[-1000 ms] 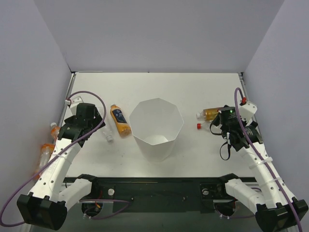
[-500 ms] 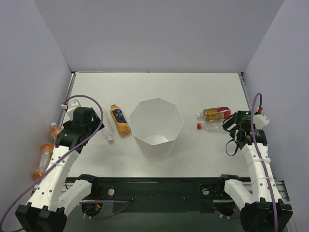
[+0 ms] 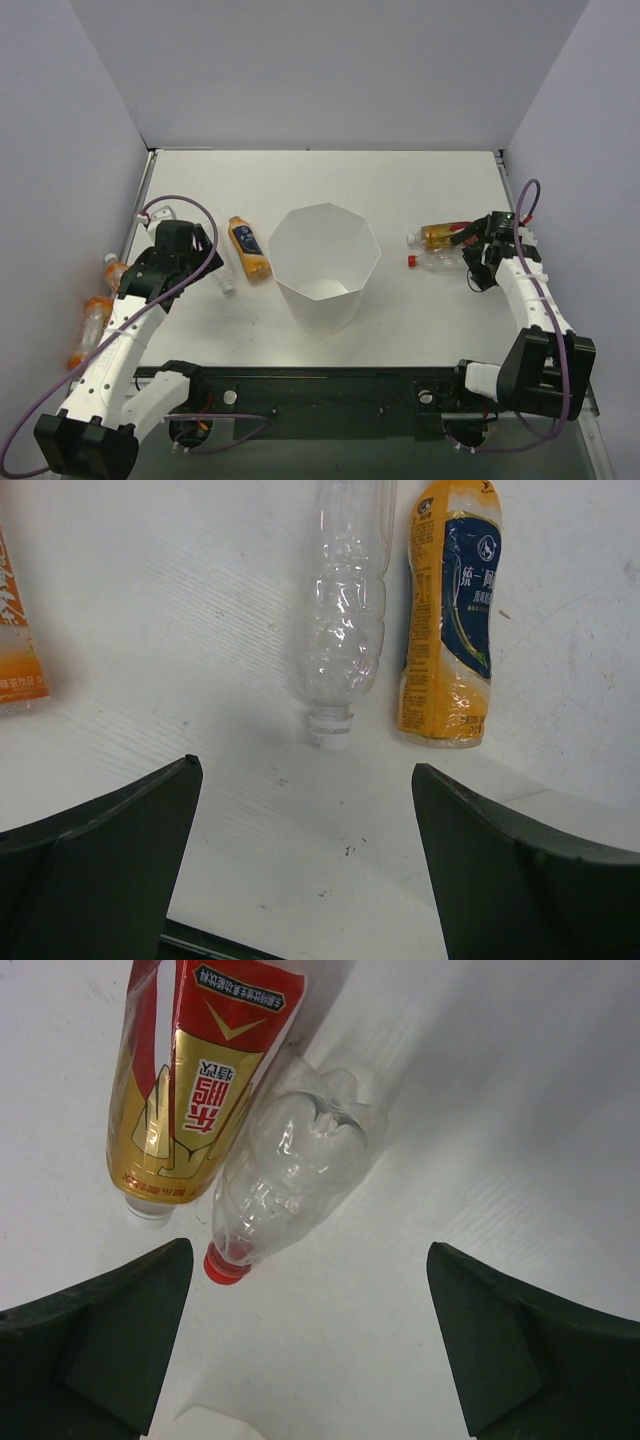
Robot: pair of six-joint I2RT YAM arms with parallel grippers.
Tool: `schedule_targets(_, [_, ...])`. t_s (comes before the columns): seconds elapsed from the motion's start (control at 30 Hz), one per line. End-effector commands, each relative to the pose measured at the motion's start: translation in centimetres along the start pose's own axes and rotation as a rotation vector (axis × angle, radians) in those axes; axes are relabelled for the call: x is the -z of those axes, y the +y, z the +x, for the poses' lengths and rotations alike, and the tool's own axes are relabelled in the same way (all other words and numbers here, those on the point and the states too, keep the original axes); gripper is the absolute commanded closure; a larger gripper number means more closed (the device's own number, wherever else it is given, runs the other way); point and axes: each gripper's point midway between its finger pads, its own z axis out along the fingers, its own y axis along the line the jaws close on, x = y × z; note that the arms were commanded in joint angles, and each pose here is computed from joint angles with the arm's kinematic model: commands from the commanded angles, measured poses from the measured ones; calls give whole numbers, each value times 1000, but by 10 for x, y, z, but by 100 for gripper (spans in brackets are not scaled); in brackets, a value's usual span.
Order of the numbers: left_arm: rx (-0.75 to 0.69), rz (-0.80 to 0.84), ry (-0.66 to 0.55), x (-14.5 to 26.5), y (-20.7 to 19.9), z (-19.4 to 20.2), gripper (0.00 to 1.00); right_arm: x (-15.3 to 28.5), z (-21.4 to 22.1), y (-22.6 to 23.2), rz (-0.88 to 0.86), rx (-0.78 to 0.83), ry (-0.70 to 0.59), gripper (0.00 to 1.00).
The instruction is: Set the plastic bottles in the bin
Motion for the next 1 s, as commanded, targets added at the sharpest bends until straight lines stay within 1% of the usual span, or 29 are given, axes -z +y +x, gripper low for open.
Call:
schedule_targets(0.0, [13, 92, -53, 14, -18, -21, 3, -19, 3, 20, -76, -74, 28, 4])
schedule_targets(0.03, [9, 95, -52, 14, -18, -20, 3, -26, 9, 23, -85, -90, 55, 5])
schedule_targets(0.1, [7, 98, -51, 15, -18, -21, 3, -33, 10, 30, -106, -101, 54, 4])
schedule_targets(0.2, [0, 96, -44, 16, -19, -22, 3, -41, 17, 28, -83, -110, 71, 4])
schedule_targets(0.5, [-5, 92, -52, 17, -18, -23, 3, -61, 30, 5, -2, -126, 76, 8])
schedule_targets(0.6, [-8, 93, -55, 19, -18, -25, 3, -58, 34, -5, 11, -122, 65, 16])
schedule_targets(0.63, [-8, 90, -57, 19, -17, -25, 3, -57, 34, -8, 18, -119, 59, 22])
schedule_targets(0.67, [-10, 90, -57, 19, -17, -25, 3, -53, 33, -12, 19, -109, 45, 25])
schedule_targets(0.73, [-14, 90, -59, 19, -16, -25, 3, -46, 32, -19, 25, -93, 28, 34])
schedule_targets(0.8, [-19, 89, -56, 19, -16, -24, 3, -40, 28, -27, 43, -78, -10, 47])
schedule_targets(0.83, [-19, 90, -57, 18, -16, -24, 3, -37, 28, -31, 51, -69, -12, 51])
schedule_targets(0.93, [-22, 95, -54, 18, -18, -24, 3, -23, 27, -36, 44, -54, -30, 59])
schedule_targets(0.97, [-23, 95, -52, 17, -18, -24, 3, -19, 24, -35, 34, -47, -41, 59])
